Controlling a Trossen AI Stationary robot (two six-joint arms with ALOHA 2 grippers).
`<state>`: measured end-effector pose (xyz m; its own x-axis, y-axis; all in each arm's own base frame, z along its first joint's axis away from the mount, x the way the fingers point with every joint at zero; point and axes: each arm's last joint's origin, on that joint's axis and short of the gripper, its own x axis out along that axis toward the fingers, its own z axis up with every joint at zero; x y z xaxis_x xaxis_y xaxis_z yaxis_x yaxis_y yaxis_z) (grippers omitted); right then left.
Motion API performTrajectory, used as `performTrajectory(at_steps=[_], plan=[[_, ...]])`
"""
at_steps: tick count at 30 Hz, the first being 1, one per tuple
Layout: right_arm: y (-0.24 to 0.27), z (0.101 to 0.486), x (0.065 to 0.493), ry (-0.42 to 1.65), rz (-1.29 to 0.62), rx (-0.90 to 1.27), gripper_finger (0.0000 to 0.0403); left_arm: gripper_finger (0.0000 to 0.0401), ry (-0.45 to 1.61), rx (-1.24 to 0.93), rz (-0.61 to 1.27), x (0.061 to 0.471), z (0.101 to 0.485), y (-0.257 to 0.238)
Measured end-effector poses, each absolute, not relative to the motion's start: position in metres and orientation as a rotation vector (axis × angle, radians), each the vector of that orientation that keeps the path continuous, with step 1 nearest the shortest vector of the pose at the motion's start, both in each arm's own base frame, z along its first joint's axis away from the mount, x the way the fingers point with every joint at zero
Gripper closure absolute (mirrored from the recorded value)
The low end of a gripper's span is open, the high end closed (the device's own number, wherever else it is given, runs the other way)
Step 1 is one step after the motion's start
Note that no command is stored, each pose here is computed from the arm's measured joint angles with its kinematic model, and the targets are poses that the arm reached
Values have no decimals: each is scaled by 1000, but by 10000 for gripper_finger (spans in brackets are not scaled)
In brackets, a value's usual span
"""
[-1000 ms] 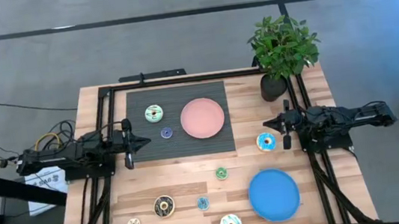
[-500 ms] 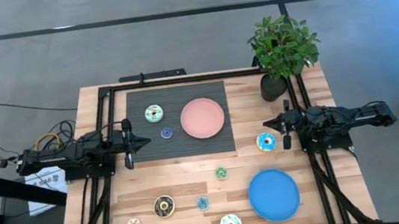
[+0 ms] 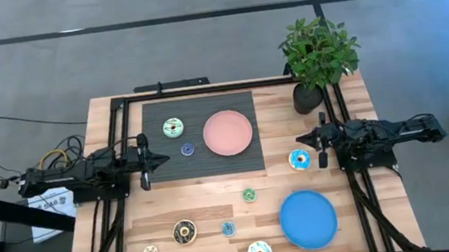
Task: Pick & Place donuts
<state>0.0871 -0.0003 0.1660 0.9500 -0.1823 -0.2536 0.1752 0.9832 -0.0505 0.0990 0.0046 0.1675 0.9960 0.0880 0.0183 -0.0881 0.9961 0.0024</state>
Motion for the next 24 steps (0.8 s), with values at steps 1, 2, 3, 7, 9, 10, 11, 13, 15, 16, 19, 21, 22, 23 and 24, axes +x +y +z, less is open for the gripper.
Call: performTrajectory(at_steps=[1, 2, 3, 7, 9, 10, 11, 13, 15, 16, 19, 21, 22, 23, 24], plan=[[0, 166, 87, 260, -182, -27, 402, 401, -18, 3, 89, 99, 167, 5], [0, 166, 87, 260, -182, -28, 402, 401, -18, 3, 88, 99, 167, 5], [0, 166, 87, 261, -182, -28, 402, 401, -18, 3, 88, 99, 168, 5], [0, 166, 87, 260, -182, -27, 402, 401, -19, -9, 88, 99, 167, 5], [0, 166, 87, 260, -182, -28, 402, 401, -20, -25, 88, 99, 168, 5], [0, 166, 87, 260, -182, -27, 402, 401, -21, -42, 88, 99, 168, 5], [0, 166, 87, 260, -182, -27, 402, 401, -21, -63, 87, 99, 168, 5], [0, 166, 87, 260, -181, -28, 402, 401, -27, -106, 87, 99, 168, 5], [0, 166, 87, 260, -181, -27, 402, 401, -41, -115, 96, 99, 169, 5], [0, 166, 87, 261, -182, -28, 402, 401, -42, -114, 97, 99, 169, 5], [0, 166, 87, 260, -182, -27, 402, 401, -43, -119, 85, 99, 169, 5], [0, 166, 87, 260, -182, -28, 402, 401, -45, -103, 30, 99, 172, 3], [0, 166, 87, 260, -182, -28, 402, 401, -36, -76, -3, 99, 175, 2], [0, 166, 87, 260, -182, -27, 402, 401, -46, -46, -23, 98, 180, 1], [0, 166, 87, 260, -182, -28, 402, 401, -58, -21, -25, 97, 187, 0]])
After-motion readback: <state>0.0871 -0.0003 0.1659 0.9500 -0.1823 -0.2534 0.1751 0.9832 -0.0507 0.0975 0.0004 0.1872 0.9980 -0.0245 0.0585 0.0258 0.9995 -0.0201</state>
